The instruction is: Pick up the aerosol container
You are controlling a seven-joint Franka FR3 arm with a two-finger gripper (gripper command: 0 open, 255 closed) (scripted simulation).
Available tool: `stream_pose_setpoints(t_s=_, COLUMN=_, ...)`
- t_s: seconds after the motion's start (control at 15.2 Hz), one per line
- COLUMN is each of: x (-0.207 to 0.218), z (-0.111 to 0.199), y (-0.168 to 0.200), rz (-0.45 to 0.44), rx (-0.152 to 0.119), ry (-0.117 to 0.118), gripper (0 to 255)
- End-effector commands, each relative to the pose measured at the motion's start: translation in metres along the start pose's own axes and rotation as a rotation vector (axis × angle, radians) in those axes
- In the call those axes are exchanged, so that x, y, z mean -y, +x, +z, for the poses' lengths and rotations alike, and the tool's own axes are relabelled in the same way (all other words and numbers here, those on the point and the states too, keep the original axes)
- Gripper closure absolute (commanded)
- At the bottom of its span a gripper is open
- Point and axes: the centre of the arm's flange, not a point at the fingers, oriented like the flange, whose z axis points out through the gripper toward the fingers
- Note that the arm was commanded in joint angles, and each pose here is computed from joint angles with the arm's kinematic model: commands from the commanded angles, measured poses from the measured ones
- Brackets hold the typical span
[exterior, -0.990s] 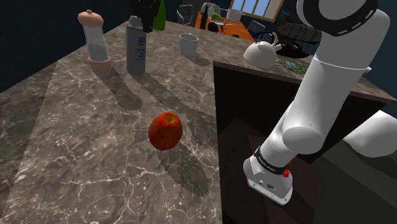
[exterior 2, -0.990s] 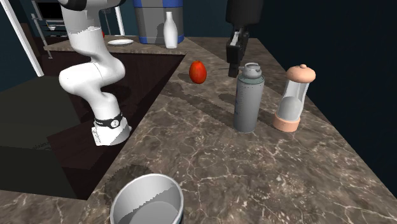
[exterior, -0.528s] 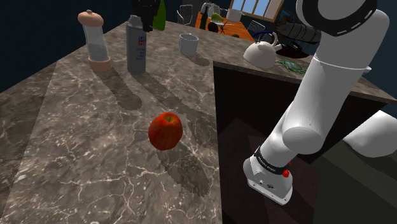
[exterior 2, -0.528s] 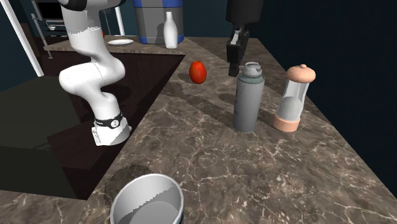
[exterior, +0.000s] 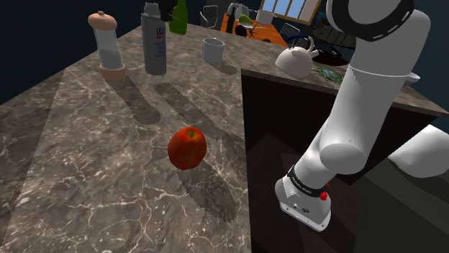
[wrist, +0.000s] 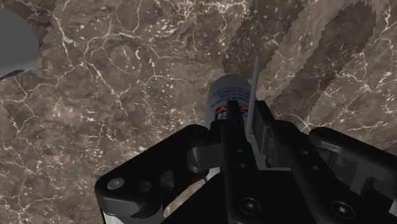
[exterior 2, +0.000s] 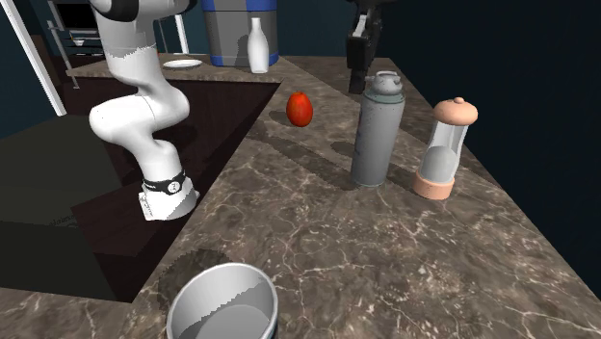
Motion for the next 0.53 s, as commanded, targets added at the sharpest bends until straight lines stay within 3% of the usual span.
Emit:
stream_pose_setpoints(t_s=0.0, x=0.000, z=-0.012, y=-0.002, rz=0.000, rx=-0.001, ry=0.000, gripper=255)
stream_pose_setpoints(t_s=0.46, x=0.001, z=-0.039, y=-0.003, rz=0.000, rx=-0.001, ry=0.000, gripper=255)
